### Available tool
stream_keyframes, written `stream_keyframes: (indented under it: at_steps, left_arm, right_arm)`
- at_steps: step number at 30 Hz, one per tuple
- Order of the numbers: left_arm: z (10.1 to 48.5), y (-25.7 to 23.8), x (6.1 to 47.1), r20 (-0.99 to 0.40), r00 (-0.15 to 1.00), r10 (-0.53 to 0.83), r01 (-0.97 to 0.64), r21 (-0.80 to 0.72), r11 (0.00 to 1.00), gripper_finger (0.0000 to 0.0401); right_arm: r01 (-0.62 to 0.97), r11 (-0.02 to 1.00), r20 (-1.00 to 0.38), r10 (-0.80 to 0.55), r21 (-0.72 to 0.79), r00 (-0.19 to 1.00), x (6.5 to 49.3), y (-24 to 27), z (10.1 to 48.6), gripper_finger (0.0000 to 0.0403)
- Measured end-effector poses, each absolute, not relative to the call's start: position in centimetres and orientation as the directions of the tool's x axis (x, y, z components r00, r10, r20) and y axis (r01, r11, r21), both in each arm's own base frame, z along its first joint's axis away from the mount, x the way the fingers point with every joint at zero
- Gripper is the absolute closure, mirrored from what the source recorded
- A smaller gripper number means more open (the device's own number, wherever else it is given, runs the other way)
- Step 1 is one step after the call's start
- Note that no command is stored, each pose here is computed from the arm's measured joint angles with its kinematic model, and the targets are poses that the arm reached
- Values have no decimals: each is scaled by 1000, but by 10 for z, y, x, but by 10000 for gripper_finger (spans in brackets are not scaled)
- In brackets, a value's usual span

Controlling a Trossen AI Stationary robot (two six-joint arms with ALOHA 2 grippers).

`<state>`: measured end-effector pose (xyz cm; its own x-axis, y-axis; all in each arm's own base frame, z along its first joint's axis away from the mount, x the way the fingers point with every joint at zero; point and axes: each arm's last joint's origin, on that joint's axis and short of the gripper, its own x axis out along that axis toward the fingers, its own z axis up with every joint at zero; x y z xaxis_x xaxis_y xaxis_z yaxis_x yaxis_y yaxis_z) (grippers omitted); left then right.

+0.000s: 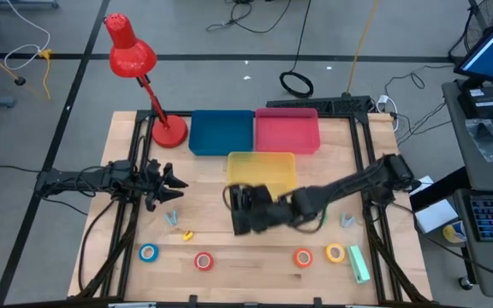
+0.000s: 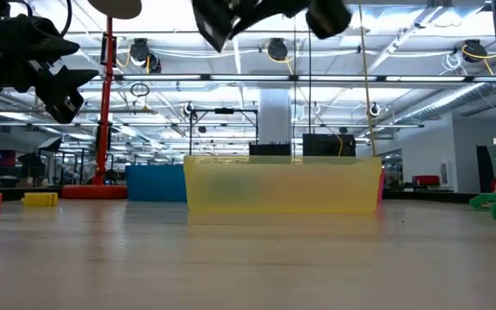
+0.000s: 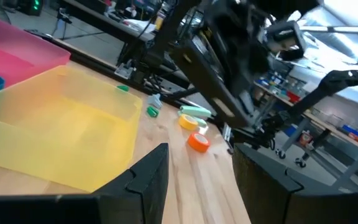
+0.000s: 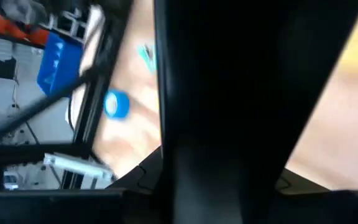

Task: Pick and place Stapler, Stapler remover, tape
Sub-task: Put the black stapler into the blue bin

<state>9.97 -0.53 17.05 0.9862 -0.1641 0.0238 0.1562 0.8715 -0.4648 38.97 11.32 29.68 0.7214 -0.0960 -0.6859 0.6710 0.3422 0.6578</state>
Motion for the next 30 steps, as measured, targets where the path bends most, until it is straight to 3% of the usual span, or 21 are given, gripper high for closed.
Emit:
stream_keyframes:
  at_steps: [4, 10, 15, 19, 30]
  left_arm:
    - [171, -4, 100, 29, 992, -127, 125, -476, 871, 224]
    - [173, -2, 100, 46, 998, -50, 66, -478, 876, 224]
    - [173, 1, 100, 44, 998, 50, -22, -489, 872, 224]
    - [173, 4, 100, 49, 989, 141, -96, -518, 850, 224]
    - [179, 8, 98, 104, 947, 305, -200, -553, 809, 224]
  right_arm:
    - [655, 421, -662, -157, 627, 733, 393, 73, 309, 281]
    - [616, 544, -660, -145, 569, 737, 401, 6, 313, 281]
    - [570, 623, -657, -116, 536, 745, 399, -47, 315, 281]
    - [575, 674, -658, -173, 463, 733, 393, -82, 314, 281]
    - [519, 795, -635, -230, 315, 738, 386, -137, 310, 281]
